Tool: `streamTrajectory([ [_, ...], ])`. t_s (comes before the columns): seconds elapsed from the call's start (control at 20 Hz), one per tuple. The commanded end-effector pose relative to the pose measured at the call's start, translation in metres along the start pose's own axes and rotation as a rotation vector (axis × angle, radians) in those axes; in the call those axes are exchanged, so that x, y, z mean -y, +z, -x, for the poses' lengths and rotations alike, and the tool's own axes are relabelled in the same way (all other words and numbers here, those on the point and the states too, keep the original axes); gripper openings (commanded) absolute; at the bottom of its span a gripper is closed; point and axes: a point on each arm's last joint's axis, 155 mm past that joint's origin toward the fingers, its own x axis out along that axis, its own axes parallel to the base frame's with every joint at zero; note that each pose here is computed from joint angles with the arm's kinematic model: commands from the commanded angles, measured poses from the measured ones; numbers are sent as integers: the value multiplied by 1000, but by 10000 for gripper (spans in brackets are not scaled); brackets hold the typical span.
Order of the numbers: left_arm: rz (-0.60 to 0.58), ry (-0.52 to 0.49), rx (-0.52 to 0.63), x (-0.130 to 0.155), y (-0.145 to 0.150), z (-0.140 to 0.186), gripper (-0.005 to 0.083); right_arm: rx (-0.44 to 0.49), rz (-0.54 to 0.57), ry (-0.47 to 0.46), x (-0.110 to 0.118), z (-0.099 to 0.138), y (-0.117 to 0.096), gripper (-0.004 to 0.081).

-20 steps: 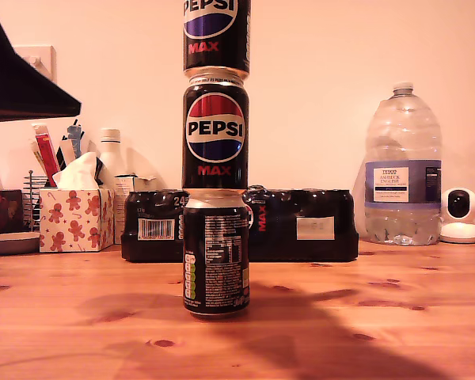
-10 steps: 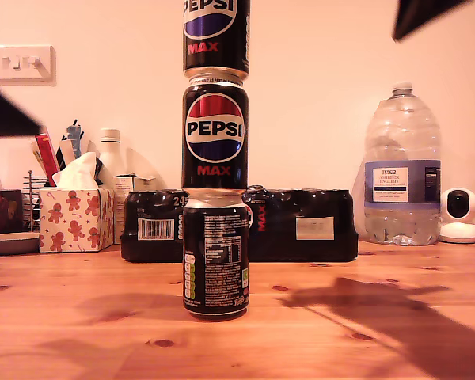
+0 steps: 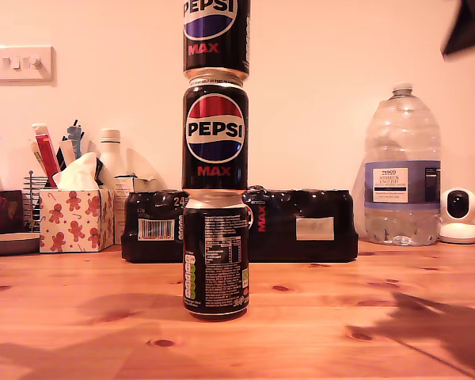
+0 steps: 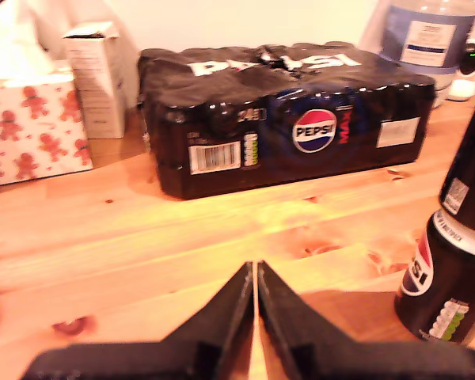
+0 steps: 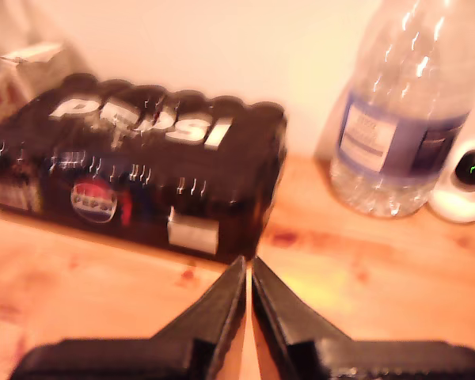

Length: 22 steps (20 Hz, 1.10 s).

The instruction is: Stack up the Pepsi cans on top of each other

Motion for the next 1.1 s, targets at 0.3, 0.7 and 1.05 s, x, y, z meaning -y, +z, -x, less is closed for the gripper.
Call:
streamTrajectory([
  [0.3,45,-5,18,5,-1,20,-2,18,-61,2,-6,31,-70,-11],
  [0.7,41,-63,93,24,14,41,-16,196,-97,-14,-5,84,-49,-11],
  [1.05,41,-82,59,31,2,51,-14,217,-88,50,-18,107,-54,-11],
])
